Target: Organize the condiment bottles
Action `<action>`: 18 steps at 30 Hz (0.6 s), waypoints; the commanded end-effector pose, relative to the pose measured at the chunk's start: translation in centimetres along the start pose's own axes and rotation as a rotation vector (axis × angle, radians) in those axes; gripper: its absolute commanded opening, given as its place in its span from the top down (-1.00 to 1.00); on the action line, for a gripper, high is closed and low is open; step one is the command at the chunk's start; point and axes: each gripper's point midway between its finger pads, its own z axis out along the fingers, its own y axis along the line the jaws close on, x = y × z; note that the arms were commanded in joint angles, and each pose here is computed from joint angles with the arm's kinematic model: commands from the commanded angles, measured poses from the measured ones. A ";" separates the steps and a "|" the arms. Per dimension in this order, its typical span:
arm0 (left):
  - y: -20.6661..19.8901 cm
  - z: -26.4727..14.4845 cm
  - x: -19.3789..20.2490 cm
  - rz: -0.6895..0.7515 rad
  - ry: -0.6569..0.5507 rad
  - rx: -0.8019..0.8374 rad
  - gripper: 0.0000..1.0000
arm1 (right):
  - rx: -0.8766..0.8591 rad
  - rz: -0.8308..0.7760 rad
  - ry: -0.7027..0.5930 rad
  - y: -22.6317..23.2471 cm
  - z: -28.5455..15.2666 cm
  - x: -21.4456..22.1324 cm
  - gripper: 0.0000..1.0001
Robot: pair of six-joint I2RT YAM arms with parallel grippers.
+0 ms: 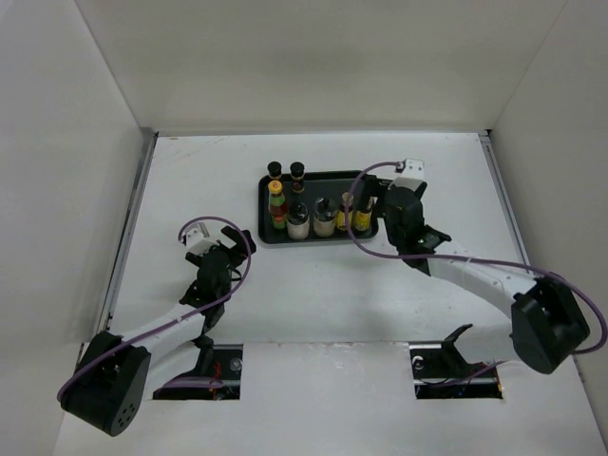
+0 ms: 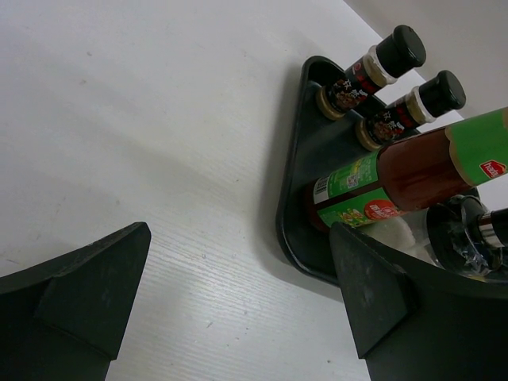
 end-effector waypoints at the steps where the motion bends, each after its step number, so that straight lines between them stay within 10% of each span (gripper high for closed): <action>1: -1.1 0.5 -1.6 -0.035 -0.048 0.017 -1.00 | 0.071 0.143 -0.105 -2.4 -1.0 -2.4 -1.00; 18: 1.8 2.2 -1.2 0.055 0.002 -0.175 -1.00 | 0.253 0.584 -0.122 -12.4 -2.8 4.8 -1.00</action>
